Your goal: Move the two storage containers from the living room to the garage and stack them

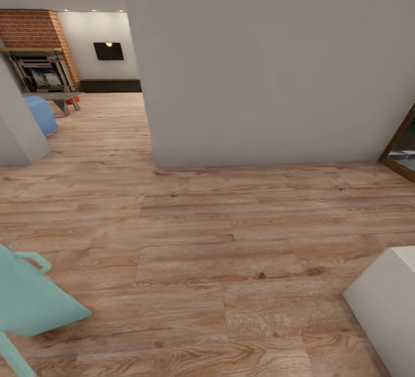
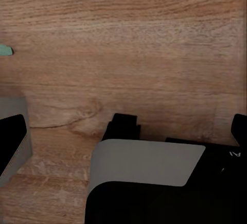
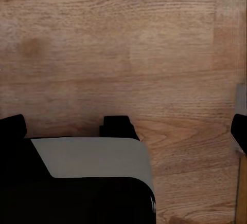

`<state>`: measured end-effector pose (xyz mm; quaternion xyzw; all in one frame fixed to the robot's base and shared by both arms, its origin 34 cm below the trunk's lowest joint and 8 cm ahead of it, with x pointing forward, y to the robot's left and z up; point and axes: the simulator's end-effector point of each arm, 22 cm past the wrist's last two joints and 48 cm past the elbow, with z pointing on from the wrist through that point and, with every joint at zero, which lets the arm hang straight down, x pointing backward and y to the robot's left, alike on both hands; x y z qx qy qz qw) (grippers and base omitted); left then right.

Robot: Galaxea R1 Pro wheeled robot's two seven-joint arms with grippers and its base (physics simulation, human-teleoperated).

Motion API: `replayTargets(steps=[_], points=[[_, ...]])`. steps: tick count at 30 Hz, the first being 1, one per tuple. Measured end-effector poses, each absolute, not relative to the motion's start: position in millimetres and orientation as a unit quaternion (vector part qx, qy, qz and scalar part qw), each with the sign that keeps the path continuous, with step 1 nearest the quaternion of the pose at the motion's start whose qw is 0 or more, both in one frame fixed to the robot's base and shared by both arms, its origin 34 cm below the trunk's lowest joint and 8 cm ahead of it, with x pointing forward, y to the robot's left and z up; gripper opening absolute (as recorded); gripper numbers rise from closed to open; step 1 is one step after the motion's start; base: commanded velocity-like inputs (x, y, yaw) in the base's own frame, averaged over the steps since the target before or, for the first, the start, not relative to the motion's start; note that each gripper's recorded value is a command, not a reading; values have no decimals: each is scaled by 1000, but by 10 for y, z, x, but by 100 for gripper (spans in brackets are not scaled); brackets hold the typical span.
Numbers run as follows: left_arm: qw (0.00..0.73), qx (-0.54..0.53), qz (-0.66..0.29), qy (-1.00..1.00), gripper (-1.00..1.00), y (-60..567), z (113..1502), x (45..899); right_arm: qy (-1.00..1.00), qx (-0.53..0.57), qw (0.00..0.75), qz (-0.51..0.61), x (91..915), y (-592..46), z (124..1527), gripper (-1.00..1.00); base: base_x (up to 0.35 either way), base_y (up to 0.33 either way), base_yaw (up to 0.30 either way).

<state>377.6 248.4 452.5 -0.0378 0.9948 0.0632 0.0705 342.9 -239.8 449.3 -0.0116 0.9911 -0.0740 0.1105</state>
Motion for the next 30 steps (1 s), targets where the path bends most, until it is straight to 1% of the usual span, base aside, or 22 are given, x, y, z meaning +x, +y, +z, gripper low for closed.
replayTargets(steps=[30], points=[[70,-38,64,995,100,2490,4524,3771,991,-12,110,-74,3428,-2398,4493,100,321,0,6]])
